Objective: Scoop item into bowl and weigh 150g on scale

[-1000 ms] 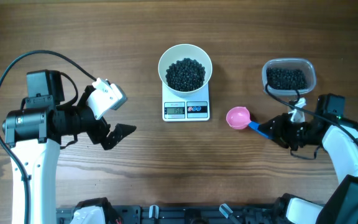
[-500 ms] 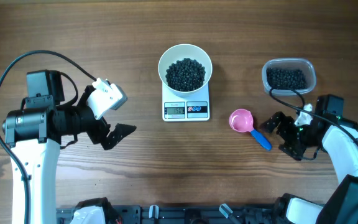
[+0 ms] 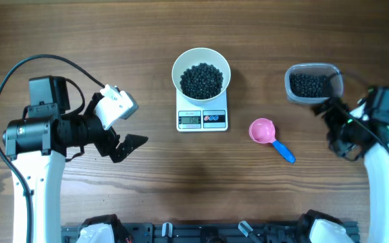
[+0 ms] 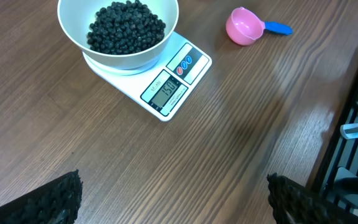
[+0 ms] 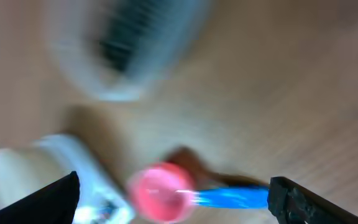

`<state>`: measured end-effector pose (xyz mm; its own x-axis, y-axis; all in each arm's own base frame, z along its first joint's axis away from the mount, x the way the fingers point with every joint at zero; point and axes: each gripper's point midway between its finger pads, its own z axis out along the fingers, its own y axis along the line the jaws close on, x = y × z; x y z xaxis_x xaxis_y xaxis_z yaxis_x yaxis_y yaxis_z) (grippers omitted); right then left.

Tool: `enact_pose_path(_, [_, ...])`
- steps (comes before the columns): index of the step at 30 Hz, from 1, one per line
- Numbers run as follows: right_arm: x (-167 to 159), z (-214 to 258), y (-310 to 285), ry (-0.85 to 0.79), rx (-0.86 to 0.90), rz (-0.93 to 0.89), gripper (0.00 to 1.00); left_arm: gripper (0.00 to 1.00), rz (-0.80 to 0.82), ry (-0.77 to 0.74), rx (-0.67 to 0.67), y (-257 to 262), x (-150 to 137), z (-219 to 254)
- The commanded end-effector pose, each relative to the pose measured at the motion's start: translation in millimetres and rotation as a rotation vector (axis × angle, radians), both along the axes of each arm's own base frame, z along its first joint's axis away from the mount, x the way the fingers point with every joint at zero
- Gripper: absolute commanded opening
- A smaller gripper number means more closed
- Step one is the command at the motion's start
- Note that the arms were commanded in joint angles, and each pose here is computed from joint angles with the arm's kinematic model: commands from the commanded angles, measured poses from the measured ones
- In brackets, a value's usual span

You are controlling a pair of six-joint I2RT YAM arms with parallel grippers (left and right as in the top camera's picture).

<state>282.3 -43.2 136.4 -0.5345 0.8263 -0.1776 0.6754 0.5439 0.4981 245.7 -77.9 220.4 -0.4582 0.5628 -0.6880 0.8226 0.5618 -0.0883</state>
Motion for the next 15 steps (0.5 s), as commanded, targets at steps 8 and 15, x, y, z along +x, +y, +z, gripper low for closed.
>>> enact_pose_path(8, [-11,160,18,-0.499,0.117,-0.17,1.0,1.0,-0.015,-0.03,0.009,0,0,5])
enact_pose_path(15, [-49,115,35,-0.249,0.207,-0.209,1.0,1.0,-0.015,-0.03,0.009,0,0,5])
